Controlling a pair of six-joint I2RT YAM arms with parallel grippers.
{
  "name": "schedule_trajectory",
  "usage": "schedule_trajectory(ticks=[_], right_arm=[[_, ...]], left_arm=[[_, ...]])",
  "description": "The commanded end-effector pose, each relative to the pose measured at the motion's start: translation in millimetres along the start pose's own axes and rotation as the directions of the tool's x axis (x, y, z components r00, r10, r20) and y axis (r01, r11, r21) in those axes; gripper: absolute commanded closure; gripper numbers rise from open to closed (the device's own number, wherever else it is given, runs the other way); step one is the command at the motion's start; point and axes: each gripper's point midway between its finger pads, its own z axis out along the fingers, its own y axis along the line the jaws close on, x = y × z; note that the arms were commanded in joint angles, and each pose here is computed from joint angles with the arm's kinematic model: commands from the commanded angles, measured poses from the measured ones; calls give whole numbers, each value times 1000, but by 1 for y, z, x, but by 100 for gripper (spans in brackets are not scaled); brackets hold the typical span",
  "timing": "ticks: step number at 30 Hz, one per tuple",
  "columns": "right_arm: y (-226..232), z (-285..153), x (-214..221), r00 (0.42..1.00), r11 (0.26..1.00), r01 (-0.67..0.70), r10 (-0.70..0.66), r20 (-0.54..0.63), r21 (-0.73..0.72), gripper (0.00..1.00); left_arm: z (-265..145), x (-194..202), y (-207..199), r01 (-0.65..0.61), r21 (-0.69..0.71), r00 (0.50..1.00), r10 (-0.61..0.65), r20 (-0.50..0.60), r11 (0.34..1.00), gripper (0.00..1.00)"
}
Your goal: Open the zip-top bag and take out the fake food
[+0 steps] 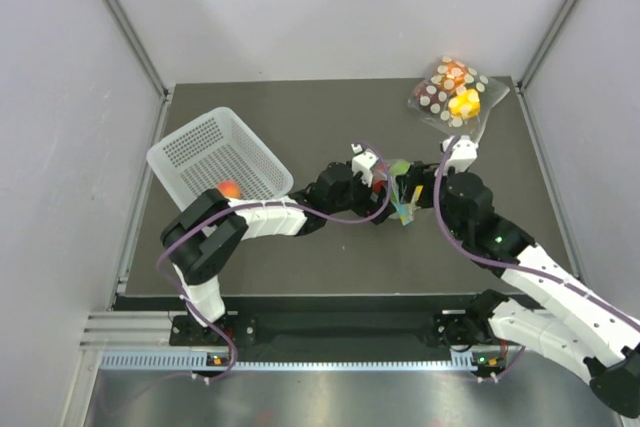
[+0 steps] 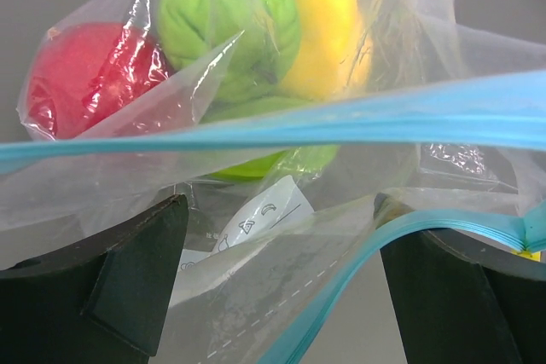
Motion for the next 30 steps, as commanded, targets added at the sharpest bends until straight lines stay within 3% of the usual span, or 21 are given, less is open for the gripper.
schedule_trajectory(ticks=[1, 8, 20, 25, 30], right_arm=[[-17, -10, -52, 990, 997, -41, 32, 136, 60, 23], [-65, 23, -32, 990, 990, -109, 100, 95, 92, 23], [-65, 50, -10, 994, 994, -105, 104, 28, 39, 24], [-71, 62, 6, 994, 994, -106, 107, -17, 36, 23], [-53, 69, 24, 988, 988, -137, 131, -84, -68, 25]], left_arm=[[8, -15, -1, -20, 2, 998, 20, 55, 1000, 6], [3, -17, -4, -22, 13, 997, 21, 71, 1000, 6], [-56, 3, -42, -72, 197, 997, 78, -20, 978, 4], [-82, -12, -58, -93, 249, 995, 95, 3, 964, 2], [-89, -21, -63, -106, 258, 994, 106, 13, 960, 1]])
